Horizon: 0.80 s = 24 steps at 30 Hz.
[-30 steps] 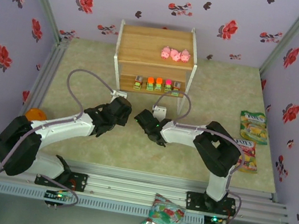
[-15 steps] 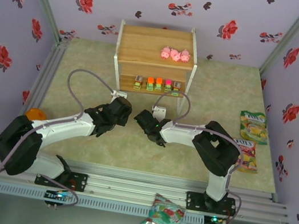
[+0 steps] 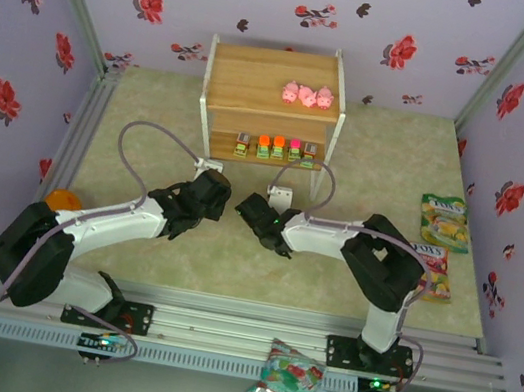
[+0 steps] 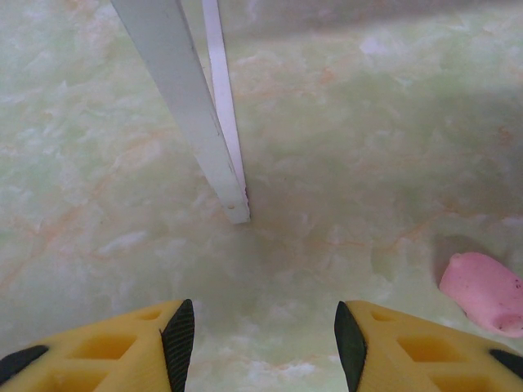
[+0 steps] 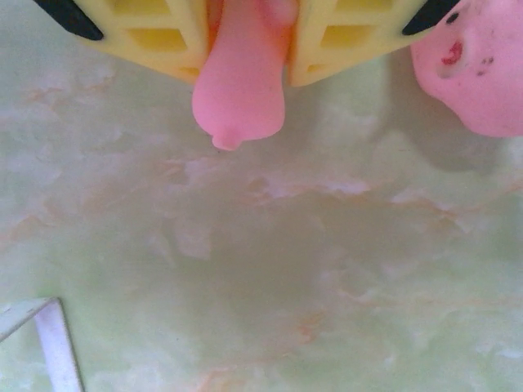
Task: Place and organize the plastic toys onto the shelf
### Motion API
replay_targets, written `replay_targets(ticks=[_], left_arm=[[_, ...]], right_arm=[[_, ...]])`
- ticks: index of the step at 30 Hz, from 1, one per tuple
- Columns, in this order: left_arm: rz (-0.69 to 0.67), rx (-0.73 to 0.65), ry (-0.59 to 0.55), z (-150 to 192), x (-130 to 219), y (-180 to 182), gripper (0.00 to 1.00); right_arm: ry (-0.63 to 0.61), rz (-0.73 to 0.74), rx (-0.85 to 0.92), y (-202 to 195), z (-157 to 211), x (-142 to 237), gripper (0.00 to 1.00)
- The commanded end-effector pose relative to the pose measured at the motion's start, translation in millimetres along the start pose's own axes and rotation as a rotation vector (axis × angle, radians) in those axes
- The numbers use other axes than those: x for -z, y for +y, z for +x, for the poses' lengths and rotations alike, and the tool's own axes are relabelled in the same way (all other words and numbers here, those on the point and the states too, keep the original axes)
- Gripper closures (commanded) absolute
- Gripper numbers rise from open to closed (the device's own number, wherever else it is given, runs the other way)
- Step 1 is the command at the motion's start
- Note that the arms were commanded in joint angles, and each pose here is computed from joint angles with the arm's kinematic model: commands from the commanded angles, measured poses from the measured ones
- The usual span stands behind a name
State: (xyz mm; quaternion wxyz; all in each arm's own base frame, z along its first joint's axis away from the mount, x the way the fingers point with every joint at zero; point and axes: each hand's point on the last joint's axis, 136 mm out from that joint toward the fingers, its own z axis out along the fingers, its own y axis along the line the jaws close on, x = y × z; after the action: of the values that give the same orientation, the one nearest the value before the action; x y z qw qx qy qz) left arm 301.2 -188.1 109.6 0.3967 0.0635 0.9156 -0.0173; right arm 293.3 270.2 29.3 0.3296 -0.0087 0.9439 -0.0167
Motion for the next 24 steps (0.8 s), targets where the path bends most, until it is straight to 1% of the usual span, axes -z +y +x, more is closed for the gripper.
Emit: replay_targets(ticks=[1,12,24], left_arm=[[0.004,0.03,-0.009,-6,-2,0,0.47],[0.02,0.027,0.003,-4,-4,-5,0.47],[0.054,0.028,0.009,-3,-5,-11,0.47]], right_arm=[[-0.039,0.03,0.026,-11,-7,19,0.76],[-0.097,-0.025,0.016,-15,-30,68,0.78],[-0.224,-0.114,0.015,-5,-81,144,0.79]])
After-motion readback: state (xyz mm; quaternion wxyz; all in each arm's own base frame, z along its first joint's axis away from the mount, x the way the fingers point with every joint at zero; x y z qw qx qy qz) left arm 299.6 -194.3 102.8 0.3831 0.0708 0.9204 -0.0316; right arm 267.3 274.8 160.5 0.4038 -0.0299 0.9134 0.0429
